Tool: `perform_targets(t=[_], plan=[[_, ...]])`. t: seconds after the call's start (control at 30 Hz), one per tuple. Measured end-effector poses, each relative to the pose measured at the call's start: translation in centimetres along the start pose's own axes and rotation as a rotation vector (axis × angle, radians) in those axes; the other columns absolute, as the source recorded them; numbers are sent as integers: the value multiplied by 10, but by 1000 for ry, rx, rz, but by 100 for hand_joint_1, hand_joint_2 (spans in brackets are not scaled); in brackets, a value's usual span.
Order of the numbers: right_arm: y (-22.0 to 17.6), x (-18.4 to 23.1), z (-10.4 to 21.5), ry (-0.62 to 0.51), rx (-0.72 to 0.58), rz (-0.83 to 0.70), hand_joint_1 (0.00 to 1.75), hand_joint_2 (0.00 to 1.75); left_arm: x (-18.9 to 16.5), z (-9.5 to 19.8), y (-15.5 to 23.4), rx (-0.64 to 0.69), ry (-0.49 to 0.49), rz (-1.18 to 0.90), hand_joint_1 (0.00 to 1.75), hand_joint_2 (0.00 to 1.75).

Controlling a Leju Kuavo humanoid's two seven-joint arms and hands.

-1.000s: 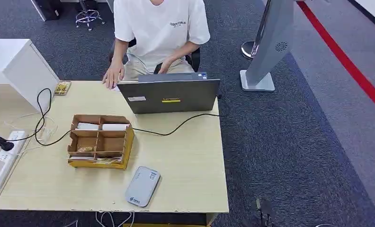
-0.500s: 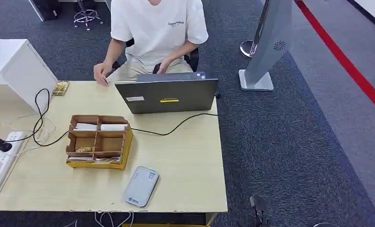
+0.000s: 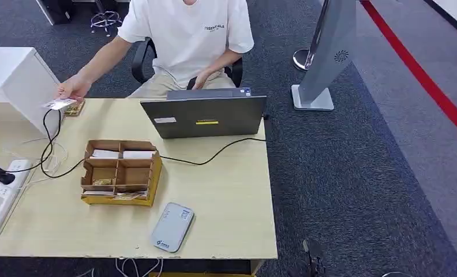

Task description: Pass the card to the sensor for recognition and then transmit it.

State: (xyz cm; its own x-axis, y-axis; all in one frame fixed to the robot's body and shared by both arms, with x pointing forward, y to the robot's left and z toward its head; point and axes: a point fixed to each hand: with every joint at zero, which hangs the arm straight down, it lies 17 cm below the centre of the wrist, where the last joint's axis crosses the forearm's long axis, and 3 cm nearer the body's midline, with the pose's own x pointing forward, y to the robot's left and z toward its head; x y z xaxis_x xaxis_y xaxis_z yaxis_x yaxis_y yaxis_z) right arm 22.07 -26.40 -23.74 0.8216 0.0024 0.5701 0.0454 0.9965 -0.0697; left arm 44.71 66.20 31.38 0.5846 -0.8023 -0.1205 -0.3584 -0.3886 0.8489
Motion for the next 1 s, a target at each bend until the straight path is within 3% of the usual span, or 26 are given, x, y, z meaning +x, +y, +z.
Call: perform_targets(t=[0.17,0.47,0.6,0.77,1.0], plan=[[3,2,0,2,6,8,0,175,66,8,-6,-22,-100,8,0,175],[5,1,0,4,14,11,0,175,112,13,-3,-31,-161,23,0,175],[9,3,0,3,20,12,0,175,176,22,7,-49,-199,37,0,175],[12,3,0,5,23,4,0,175,260,51,27,-45,-323,56,0,175],[10,-8,3,21,18,-3,0,175,304,73,48,-40,-401,79,0,175]])
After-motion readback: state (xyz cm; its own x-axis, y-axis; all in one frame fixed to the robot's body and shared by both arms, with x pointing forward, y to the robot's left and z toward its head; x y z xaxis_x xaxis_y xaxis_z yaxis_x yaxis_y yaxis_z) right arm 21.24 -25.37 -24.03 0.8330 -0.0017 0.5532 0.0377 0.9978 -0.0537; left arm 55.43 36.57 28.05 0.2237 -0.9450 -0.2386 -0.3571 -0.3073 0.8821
